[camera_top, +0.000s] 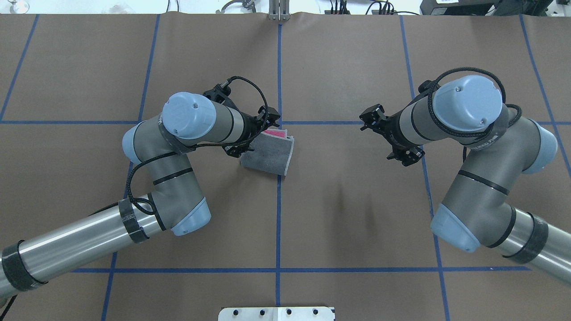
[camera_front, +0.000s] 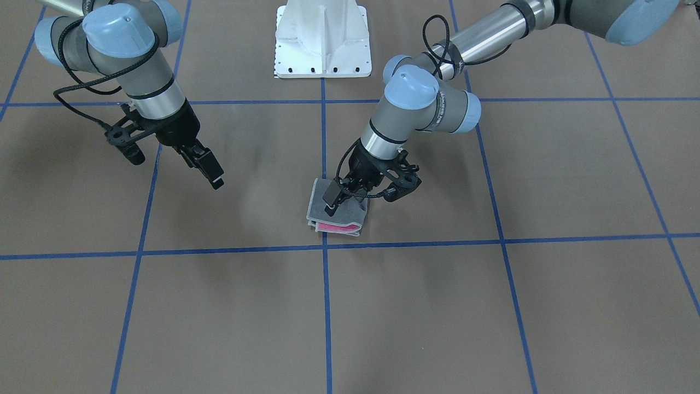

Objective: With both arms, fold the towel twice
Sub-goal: 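Lower the folded end onto the stack and open the left gripper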

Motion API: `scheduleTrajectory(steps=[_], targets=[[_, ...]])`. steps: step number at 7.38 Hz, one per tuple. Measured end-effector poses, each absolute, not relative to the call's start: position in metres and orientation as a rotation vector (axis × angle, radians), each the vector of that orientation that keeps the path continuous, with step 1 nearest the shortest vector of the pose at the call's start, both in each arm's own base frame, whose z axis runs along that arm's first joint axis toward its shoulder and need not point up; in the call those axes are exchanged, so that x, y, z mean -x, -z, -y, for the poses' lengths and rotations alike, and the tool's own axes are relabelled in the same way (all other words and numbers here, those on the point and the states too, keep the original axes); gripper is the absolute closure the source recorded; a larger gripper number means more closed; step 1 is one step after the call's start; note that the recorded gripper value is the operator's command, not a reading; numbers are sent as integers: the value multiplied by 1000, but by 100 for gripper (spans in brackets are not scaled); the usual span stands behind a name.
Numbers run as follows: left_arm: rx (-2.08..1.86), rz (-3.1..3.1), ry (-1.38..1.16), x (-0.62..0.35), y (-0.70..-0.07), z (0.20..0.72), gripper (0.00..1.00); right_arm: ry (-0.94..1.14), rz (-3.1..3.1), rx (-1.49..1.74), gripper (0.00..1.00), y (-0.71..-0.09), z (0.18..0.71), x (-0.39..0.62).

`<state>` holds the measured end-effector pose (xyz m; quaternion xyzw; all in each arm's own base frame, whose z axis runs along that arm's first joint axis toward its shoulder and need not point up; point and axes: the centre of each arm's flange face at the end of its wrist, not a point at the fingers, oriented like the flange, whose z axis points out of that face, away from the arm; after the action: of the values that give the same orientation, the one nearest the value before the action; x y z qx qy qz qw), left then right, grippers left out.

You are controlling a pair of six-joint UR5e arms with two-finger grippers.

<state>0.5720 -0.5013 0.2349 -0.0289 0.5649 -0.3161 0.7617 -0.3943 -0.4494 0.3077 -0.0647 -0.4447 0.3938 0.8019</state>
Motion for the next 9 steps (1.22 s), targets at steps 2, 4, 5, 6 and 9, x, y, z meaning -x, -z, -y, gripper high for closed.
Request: scheduleTrajectory(steps=[2,4,5,6,9], targets=[[54,-1215,705,-579,-233,519,0,-844,952,139,0,-308,449,395],[45,-1200,713,-586,-234,531,0,-845,949,138,0,-310,449,395],[29,-1192,708,-586,-236,537,0,-846,947,138,0,-311,450,395],[14,-1188,702,-587,-236,544,0,-846,945,138,0,-312,450,396],[3,-1182,700,-593,-236,555,0,-849,936,138,0,-317,451,398]])
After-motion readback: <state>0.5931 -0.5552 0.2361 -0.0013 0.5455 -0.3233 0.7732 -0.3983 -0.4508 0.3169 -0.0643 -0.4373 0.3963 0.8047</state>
